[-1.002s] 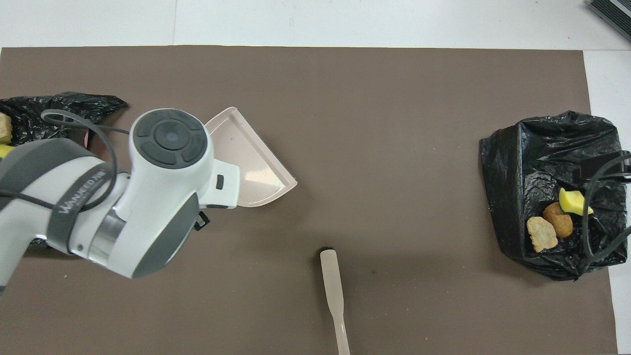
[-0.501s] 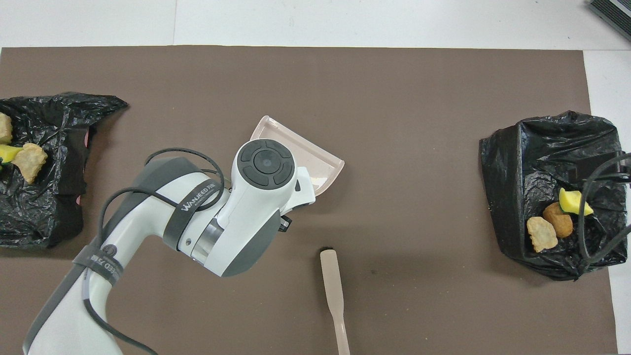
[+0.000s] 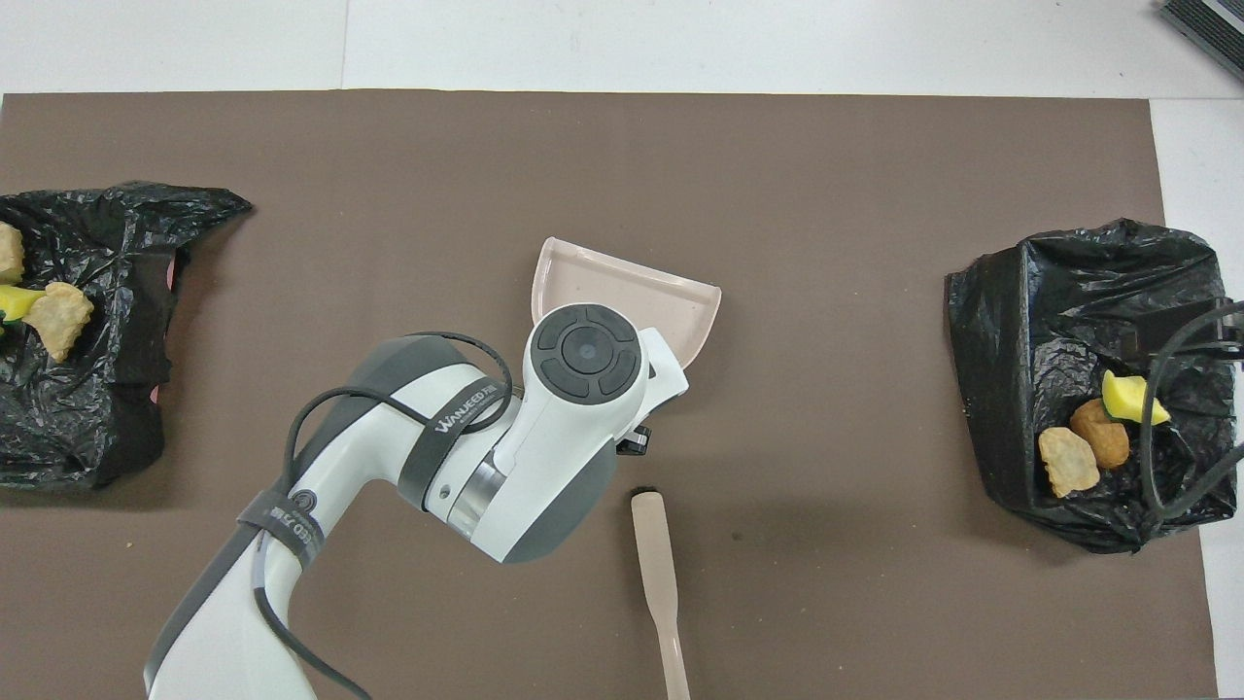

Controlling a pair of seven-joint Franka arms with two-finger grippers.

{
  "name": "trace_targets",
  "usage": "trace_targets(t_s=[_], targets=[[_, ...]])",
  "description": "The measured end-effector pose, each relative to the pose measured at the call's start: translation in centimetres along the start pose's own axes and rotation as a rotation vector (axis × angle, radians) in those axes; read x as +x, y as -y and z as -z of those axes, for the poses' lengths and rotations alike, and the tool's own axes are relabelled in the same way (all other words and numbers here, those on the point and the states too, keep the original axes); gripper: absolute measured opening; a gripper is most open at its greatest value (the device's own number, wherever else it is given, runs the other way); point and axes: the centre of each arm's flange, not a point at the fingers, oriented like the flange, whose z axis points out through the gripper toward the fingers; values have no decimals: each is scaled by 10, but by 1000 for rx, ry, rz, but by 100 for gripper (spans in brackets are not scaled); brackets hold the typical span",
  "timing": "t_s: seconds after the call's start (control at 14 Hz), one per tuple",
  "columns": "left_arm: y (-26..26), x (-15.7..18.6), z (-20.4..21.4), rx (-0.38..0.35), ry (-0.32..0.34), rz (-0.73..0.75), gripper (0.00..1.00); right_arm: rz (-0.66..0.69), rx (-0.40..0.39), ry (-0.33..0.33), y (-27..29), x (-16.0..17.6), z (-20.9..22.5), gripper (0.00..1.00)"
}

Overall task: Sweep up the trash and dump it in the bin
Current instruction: 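Carry the empty dustpan to the mat center with the left gripper, then release the dustpan and withdraw the left gripper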

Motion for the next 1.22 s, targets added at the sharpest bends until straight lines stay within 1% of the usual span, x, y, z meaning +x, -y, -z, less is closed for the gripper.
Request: trace_targets(t_s=[0.14, 0.36, 0.43, 0.5, 0.57, 0.64, 0.72, 0.79, 0.86, 1.0, 1.22], targets=[[-21, 9, -10, 4, 0, 50, 31, 0, 0, 0, 0, 0, 0, 100], [-55, 20, -41, 18, 5, 109, 32, 0, 0, 0, 0, 0, 0, 100], [-59, 22, -43, 22, -1, 106, 39, 0, 0, 0, 0, 0, 0, 100], [-59, 25, -42, 30, -15, 103, 49, 0, 0, 0, 0, 0, 0, 100], [-52, 30, -37, 40, -36, 102, 62, 0, 0, 0, 0, 0, 0, 100], [-41, 37, -30, 44, -52, 92, 72, 0, 0, 0, 0, 0, 0, 100], [-23, 45, -18, 41, -67, 68, 85, 0, 0, 0, 0, 0, 0, 100], [-2, 52, -7, 36, -79, 54, 96, 0, 0, 0, 0, 0, 0, 100], [22, 58, 4, 31, -88, 58, 100, 0, 0, 0, 0, 0, 0, 100], [79, 71, 24, 20, -103, 110, 100, 0, 0, 0, 0, 0, 0, 100], [148, 81, 39, 10, -118, 179, 100, 0, 0, 0, 0, 0, 0, 100]])
